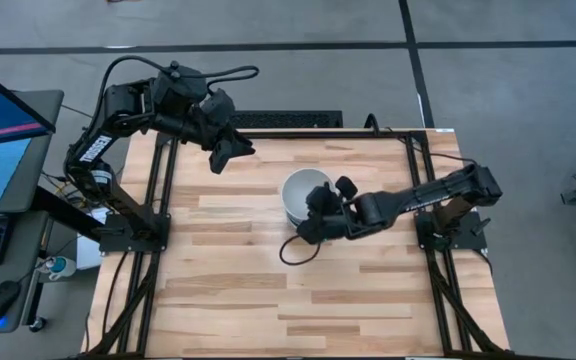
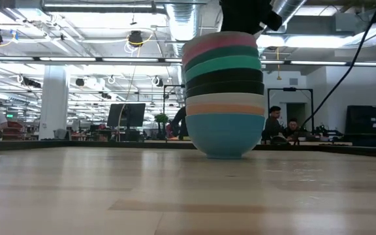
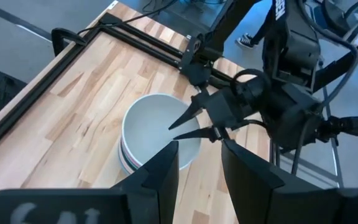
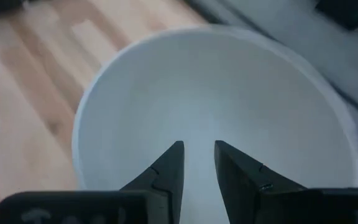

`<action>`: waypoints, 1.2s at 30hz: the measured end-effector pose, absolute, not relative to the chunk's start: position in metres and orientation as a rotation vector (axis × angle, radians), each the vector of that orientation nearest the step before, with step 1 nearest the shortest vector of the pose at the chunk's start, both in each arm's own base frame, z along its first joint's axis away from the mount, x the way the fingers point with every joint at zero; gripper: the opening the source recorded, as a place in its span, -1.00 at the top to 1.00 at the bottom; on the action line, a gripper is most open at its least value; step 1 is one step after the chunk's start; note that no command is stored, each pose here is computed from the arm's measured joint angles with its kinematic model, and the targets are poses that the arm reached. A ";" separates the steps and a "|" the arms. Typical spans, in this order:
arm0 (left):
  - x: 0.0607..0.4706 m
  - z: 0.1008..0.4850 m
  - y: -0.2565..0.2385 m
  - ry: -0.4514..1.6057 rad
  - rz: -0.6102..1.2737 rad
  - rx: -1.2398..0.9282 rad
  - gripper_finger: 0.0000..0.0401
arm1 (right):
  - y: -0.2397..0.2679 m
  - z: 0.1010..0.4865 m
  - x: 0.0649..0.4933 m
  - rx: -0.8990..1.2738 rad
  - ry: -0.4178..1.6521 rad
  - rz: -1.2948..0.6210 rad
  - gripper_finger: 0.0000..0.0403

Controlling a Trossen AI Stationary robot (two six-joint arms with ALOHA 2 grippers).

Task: Nest bowls inside each other
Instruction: Stack the white bowl on top of the pink bowl, then return to Home Position

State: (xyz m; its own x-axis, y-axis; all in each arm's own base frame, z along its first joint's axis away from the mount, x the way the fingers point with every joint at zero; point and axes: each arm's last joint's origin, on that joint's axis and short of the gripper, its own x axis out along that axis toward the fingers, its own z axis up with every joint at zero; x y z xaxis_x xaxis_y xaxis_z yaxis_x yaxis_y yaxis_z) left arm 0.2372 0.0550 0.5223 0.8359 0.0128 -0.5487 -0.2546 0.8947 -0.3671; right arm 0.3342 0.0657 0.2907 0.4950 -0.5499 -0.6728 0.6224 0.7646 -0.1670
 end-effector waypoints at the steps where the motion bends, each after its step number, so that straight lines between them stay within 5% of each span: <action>1: 0.237 0.522 0.055 0.567 0.147 -0.447 0.44 | 0.067 0.293 0.334 0.088 0.760 -0.723 0.45; 12: 0.238 0.522 0.054 0.566 0.139 -0.423 0.44 | 0.077 0.363 0.303 0.062 0.551 -0.698 0.45; 26: 0.228 0.514 0.054 0.678 0.217 -0.462 0.44 | 0.053 0.469 0.139 0.289 0.237 -0.377 0.45; 30: 0.196 0.524 0.051 0.638 0.329 -0.433 0.44 | 0.041 0.477 0.108 0.252 0.209 -0.290 0.45; 36: 0.097 0.555 0.027 0.387 0.378 -0.393 0.44 | 0.017 0.475 0.066 0.254 0.146 -0.284 0.45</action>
